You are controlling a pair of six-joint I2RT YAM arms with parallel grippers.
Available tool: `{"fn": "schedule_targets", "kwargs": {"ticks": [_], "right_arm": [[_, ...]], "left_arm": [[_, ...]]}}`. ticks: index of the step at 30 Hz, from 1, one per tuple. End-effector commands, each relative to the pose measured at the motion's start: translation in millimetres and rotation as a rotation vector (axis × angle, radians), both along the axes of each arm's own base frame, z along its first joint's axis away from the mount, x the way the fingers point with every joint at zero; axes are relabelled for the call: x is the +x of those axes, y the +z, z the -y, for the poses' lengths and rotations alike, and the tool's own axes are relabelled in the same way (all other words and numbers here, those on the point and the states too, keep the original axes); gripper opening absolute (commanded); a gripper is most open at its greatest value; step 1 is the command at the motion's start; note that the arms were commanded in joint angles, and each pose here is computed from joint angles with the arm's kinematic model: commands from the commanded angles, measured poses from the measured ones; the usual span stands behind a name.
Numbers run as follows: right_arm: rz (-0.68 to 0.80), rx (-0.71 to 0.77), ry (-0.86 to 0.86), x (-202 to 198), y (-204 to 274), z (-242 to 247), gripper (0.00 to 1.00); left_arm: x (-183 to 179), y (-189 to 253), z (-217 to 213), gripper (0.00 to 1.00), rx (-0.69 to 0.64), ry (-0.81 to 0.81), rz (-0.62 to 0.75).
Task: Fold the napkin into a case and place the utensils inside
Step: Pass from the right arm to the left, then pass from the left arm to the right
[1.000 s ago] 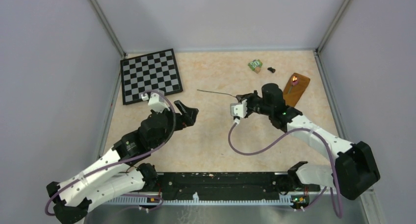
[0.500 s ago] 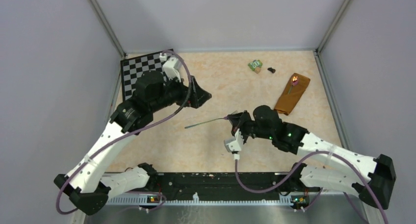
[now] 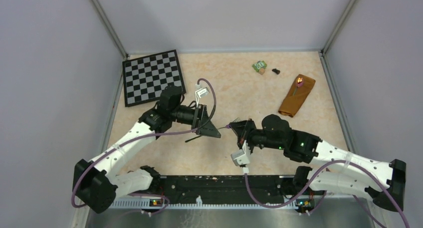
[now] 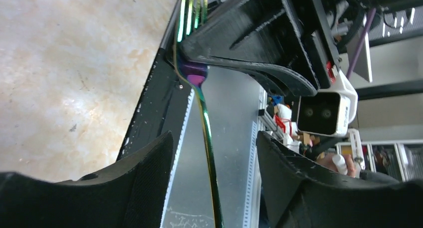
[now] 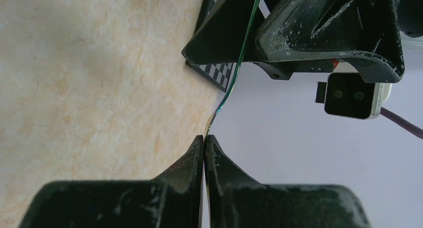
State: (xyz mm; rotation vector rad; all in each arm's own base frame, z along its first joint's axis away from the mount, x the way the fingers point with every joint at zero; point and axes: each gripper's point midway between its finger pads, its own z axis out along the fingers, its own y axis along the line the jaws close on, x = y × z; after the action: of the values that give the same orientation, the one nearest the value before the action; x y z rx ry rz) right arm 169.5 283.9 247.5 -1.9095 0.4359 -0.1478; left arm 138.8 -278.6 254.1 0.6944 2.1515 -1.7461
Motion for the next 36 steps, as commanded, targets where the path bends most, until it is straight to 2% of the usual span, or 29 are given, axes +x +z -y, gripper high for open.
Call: {"fn": "schedule_targets", "kwargs": {"ticks": [1, 3, 6, 7, 8, 10, 11, 13, 16, 18, 22, 24, 25, 26, 28, 29, 31, 32, 36], "right_arm": [[0.016, 0.006, 0.031, -4.5, 0.8, -6.9, 0.0], [0.02, 0.007, 0.026, -3.0, 0.3, -8.1, 0.0], [0.011, 0.018, 0.014, -1.8, -1.6, -8.0, 0.01], [0.005, 0.044, 0.002, -0.6, -0.2, -8.6, 0.13], [-0.002, 0.08, -0.023, 2.4, 0.8, -8.4, 0.28], [-0.067, 0.212, -0.105, 11.4, 9.4, -10.0, 0.79], [-0.107, 0.253, -0.14, 16.2, 12.2, -10.8, 0.84], [-0.255, 0.291, -0.189, 22.9, 8.4, -13.0, 0.85], [-0.584, 0.484, -0.268, 43.0, 12.0, -13.0, 0.85], [-0.745, 0.699, -0.302, 53.9, 29.2, -16.2, 0.85], [-1.124, 1.18, -0.539, 88.8, 67.1, -6.9, 0.85], [-1.343, 1.308, -0.569, 93.5, 81.3, -15.4, 0.83], [-1.443, 1.347, -0.558, 93.1, 86.8, -22.3, 0.81], [-1.554, 1.389, -0.543, 92.3, 90.9, -29.4, 0.74], [-1.68, 1.451, -0.544, 95.4, 92.3, -35.5, 0.62], [-1.769, 1.48, -0.556, 97.3, 89.4, -40.1, 0.61], [-1.889, 1.507, -0.599, 104.0, 77.7, -48.0, 0.59], [-1.935, 1.505, -0.592, 106.1, 74.4, -52.8, 0.55], [-2.079, 1.492, -0.415, 106.3, 80.7, -65.6, 0.35]], "left_arm": [[-11.7, 16.0, 2.2, 0.59, -0.099, -0.113, 0.039], [-10.1, 14.8, 3.5, 0.41, -0.095, -0.116, 0.029], [3.1, 8.9, 5.2, 0.06, -0.046, -0.047, 0.069], [8.1, 8.8, 5.5, 0.01, -0.034, -0.018, 0.091], [13.2, 7.9, 5.4, 0.0, -0.022, 0.013, 0.11], [27.7, 7.1, 3.1, 0.0, 0.013, 0.103, 0.176], [40.7, 4.7, -0.3, 0.0, 0.049, 0.183, 0.221], [64.1, 2.6, -12.9, 0.0, 0.112, 0.341, 0.323], [89.6, 6.8, -39.4, 0.0, 0.136, 0.563, 0.492], [100.6, 7.3, -51.1, 0.0, 0.122, 0.661, 0.571], [114.1, 15.2, -61.1, 0.0, 0.084, 0.769, 0.641], [115.4, 19.7, -57.9, 0.0, 0.046, 0.773, 0.648], [115.2, 21.1, -55.3, 0.0, 0.03, 0.766, 0.648], [115.5, 22.5, -53.1, 0.0, 0.016, 0.764, 0.64], [118.8, 23.8, -51.4, 0.0, 0.008, 0.773, 0.628], [120.2, 24.7, -50.4, 0.0, 0.003, 0.774, 0.625], [120.0, 28.7, -46.8, 0.0, -0.023, 0.765, 0.626], [120.5, 31.2, -44.4, 0.0, -0.042, 0.761, 0.628], [122.3, 30.1, -37.6, 0.0, -0.061, 0.743, 0.603]]}}
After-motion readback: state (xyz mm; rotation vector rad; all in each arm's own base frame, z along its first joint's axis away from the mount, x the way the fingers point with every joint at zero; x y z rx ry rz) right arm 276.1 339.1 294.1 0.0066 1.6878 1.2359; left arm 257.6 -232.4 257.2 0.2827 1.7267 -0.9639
